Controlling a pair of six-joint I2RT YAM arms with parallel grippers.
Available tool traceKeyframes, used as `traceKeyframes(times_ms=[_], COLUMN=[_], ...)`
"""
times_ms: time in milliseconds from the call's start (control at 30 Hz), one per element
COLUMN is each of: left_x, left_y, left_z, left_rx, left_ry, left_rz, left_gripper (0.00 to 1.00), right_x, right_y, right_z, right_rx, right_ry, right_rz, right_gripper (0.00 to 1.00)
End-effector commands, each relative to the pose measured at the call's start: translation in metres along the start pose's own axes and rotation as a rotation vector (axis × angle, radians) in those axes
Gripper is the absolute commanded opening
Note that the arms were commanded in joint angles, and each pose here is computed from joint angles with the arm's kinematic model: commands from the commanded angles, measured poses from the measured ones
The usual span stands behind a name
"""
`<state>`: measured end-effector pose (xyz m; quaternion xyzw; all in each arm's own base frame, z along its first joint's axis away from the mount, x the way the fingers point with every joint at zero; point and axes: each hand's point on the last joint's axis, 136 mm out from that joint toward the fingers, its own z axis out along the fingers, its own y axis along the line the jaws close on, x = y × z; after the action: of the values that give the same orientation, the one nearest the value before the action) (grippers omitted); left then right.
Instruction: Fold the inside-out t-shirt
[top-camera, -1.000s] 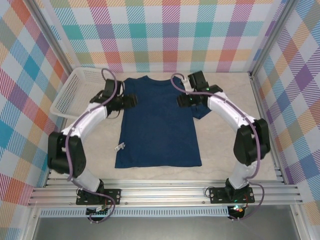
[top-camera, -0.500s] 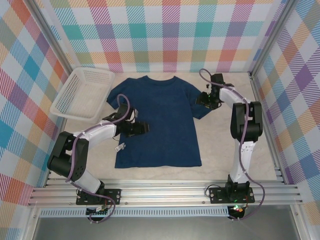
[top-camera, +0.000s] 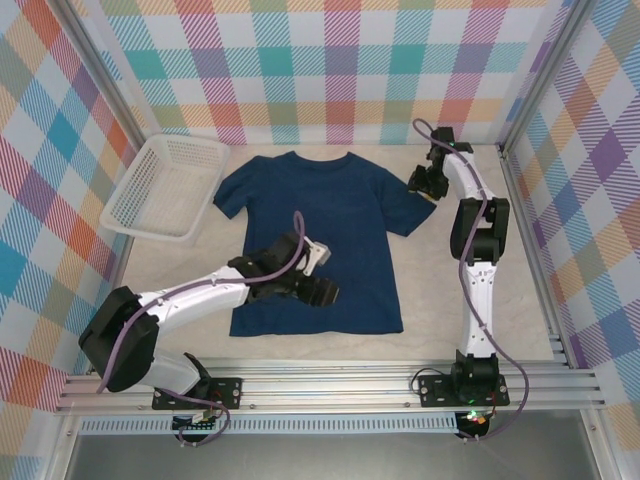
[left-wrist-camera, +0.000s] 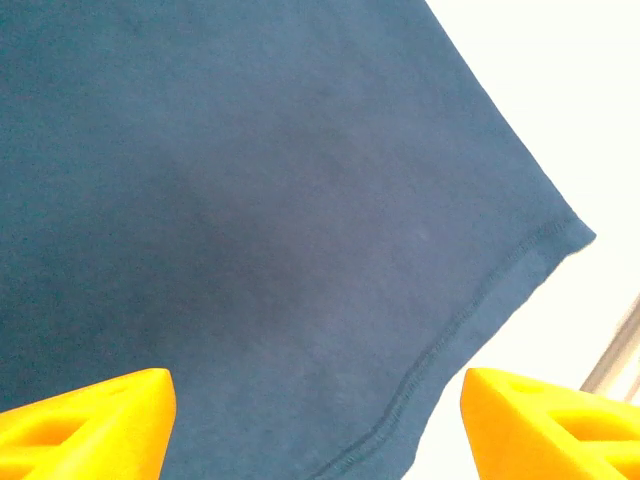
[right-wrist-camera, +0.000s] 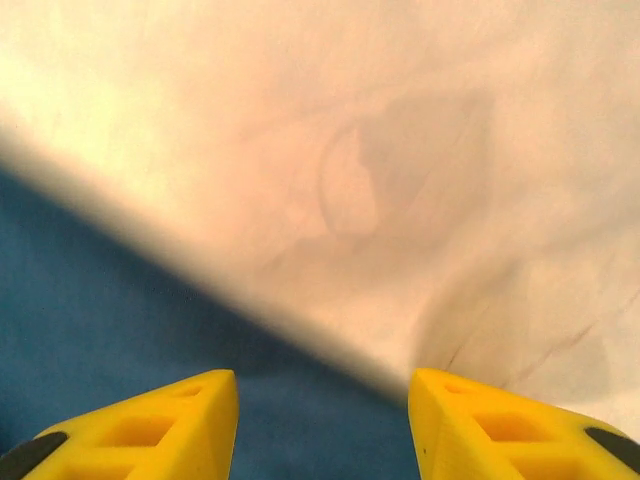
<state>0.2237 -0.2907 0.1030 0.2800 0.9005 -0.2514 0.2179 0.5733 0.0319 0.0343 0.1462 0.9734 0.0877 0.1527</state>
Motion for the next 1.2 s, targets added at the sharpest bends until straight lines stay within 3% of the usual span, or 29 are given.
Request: traceKeyframes(times_ms=[0,167,367,667,800,1067,1167], left_x=[0.018,0.049,0.068,0.082,0.083,0.075,0.073], left_y=[-0.012,-0.029,-0.033,-0.019,-0.017,-0.013,-0.018], left_z=[0.003,0.015,0.023,0.04,0.043,0.035,0.033], left_rx=[-0.01,-0.029,-0.128,-0.213,-0.223,-0.263,-0.234], left_ry=[0.087,0.228,0.281,0.355,0.37,0.342,0.332], left_rz=[0.151,0.292,0.435,0.493,0.492,0.495,0.488], left_gripper=[0.75,0.74,0.76,0.76,0.68,0.39,0.34], right_x=[-0.005,-0.028,-0.01,0.018,0.022,0.027,0.029], right_y=[-0.013,-0.006,0.025,0.031,0.032,0.033,0.031], right_z=[-0.008,-0.046,-0.09,-0.115,-0.119,-0.121,-0.119], right_rx=[0.074,0.07,-0.071,-0.148,-0.159,-0.171,-0.168], right_ry=[0.021,-0.075,-0.152,-0.159,-0.158,-0.154,-0.148], right_rz=[-0.003,-0.043,-0.093,-0.097,-0.098,-0.102,-0.104], right_gripper=[0.48,0.48,0.5,0.51,0.51,0.51,0.51])
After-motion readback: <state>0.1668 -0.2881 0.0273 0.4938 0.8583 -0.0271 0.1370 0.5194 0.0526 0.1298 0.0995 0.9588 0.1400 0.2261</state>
